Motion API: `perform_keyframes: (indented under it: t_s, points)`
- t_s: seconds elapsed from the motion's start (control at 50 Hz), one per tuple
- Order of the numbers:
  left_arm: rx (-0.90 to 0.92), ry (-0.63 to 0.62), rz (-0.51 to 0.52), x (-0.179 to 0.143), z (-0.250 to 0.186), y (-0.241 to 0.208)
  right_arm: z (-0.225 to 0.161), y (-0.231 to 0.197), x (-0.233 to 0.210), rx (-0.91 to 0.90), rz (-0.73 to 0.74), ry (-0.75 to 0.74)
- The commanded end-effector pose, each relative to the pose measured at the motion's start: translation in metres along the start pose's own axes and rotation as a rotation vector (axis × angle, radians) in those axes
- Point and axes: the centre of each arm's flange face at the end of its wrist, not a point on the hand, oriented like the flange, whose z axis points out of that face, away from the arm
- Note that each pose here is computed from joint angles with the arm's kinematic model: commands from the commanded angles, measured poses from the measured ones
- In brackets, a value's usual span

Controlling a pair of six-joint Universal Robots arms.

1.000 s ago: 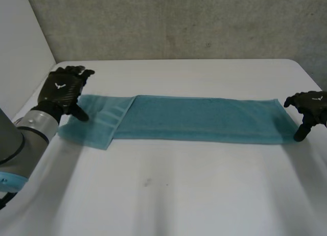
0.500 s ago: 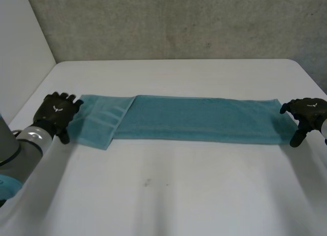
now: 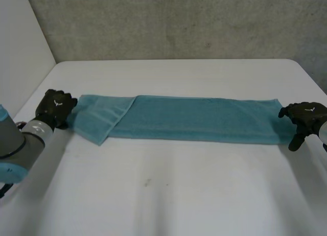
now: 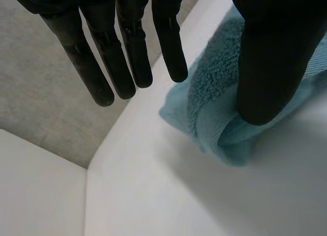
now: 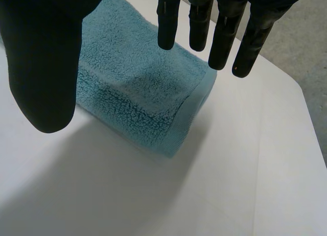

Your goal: Fold the laundry

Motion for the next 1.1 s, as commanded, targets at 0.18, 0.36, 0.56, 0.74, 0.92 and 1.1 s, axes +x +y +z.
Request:
perform_keyframes:
  t_s: [0.18,0.36,0.56,0.74,0.92,1.1]
  points:
    - [0.063,-0.270,-0.098,-0.063,0.057,-0.007,0.000,0.000,0.000,-0.003,-0.002,0.001]
    - [0.029,-0.228,-0.122,-0.054,0.038,-0.015,0.001,0.002,-0.002,-0.009,-0.003,-0.003]
    - [0.101,0.046,-0.144,-0.004,-0.020,-0.051,0.002,0.004,-0.003,-0.016,-0.019,-0.003]
    - [0.115,0.179,-0.147,0.039,-0.035,-0.056,0.005,0.010,-0.005,-0.034,-0.023,-0.014]
    - [0.078,0.178,-0.156,0.045,-0.012,-0.038,0.004,0.012,-0.007,-0.042,-0.021,-0.017]
    - [0.023,0.157,-0.165,0.042,-0.008,-0.034,0.005,0.012,-0.006,-0.041,-0.021,-0.016]
